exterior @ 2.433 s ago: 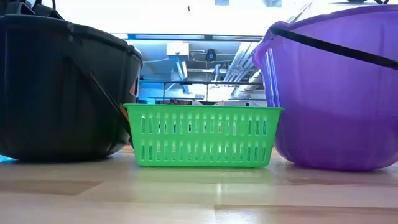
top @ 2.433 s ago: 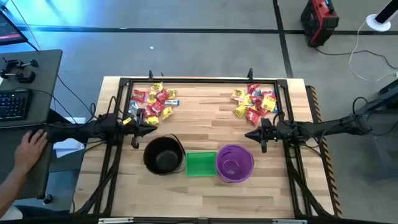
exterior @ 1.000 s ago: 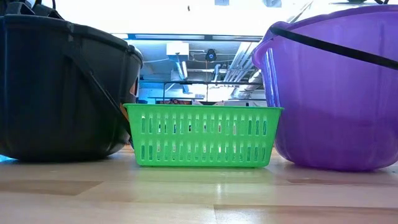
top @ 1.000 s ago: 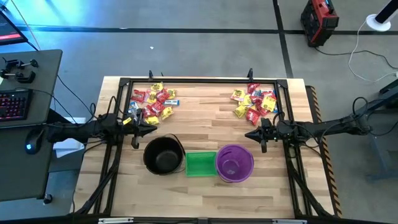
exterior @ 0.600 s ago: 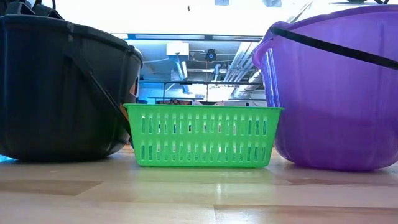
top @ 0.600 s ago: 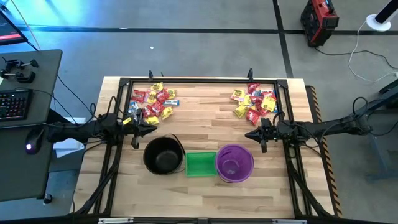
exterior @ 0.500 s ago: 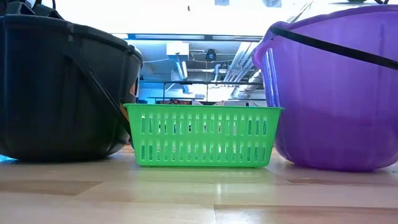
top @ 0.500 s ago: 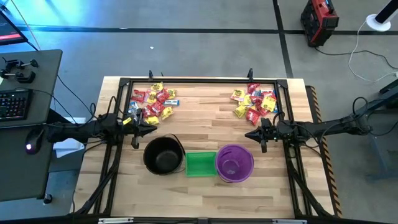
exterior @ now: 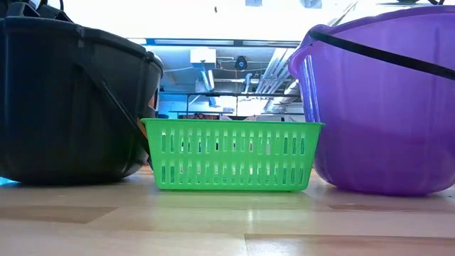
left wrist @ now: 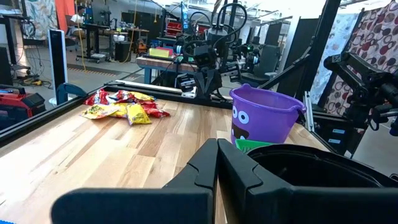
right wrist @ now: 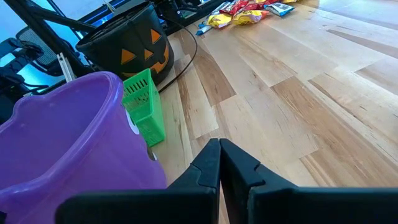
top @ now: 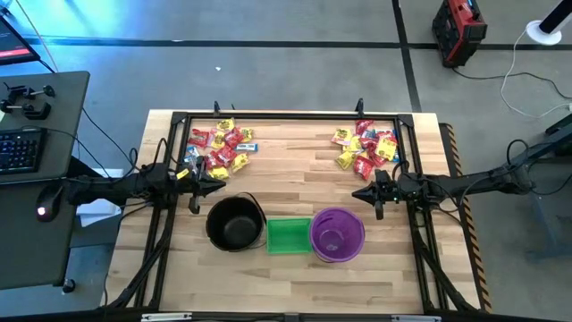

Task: Sort candy by brand, put in halloween buckets

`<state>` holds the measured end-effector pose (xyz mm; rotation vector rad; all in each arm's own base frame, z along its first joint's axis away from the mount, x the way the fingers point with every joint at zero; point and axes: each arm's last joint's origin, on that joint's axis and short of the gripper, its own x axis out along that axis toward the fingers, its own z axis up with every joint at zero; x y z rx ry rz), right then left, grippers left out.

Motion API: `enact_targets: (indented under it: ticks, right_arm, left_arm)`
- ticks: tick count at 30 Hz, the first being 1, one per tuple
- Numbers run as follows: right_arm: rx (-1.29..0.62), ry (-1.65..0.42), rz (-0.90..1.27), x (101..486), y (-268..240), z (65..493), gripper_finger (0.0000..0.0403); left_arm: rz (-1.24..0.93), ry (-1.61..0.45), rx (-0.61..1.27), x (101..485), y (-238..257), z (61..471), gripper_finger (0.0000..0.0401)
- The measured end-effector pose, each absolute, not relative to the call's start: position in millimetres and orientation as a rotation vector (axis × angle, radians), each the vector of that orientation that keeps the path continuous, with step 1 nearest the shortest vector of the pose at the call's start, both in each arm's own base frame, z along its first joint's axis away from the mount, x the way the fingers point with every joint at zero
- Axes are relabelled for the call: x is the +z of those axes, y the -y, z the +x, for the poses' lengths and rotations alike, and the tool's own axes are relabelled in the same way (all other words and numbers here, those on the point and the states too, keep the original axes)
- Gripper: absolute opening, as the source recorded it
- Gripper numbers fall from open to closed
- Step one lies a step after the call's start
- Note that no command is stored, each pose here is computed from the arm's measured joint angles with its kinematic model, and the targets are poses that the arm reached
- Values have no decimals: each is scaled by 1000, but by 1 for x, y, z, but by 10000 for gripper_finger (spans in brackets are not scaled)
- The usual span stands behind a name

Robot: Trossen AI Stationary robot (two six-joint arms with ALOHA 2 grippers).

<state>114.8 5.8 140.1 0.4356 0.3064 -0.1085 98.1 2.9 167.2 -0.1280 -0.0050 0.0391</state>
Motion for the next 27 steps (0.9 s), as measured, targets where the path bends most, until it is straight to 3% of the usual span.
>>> enact_targets:
  ticks: [17, 22, 27]
  right_arm:
    - [-133, -259, 493, 143, -5, 116, 0]
    - [-206, 246, 856, 184, 1, 118, 0]
    - [-158, 532, 608, 233, 6, 113, 0]
  left_arm:
    - [-128, 5, 40, 167, -3, 98, 0]
    - [-128, 4, 40, 167, -3, 98, 0]
    - [-128, 5, 40, 167, -3, 98, 0]
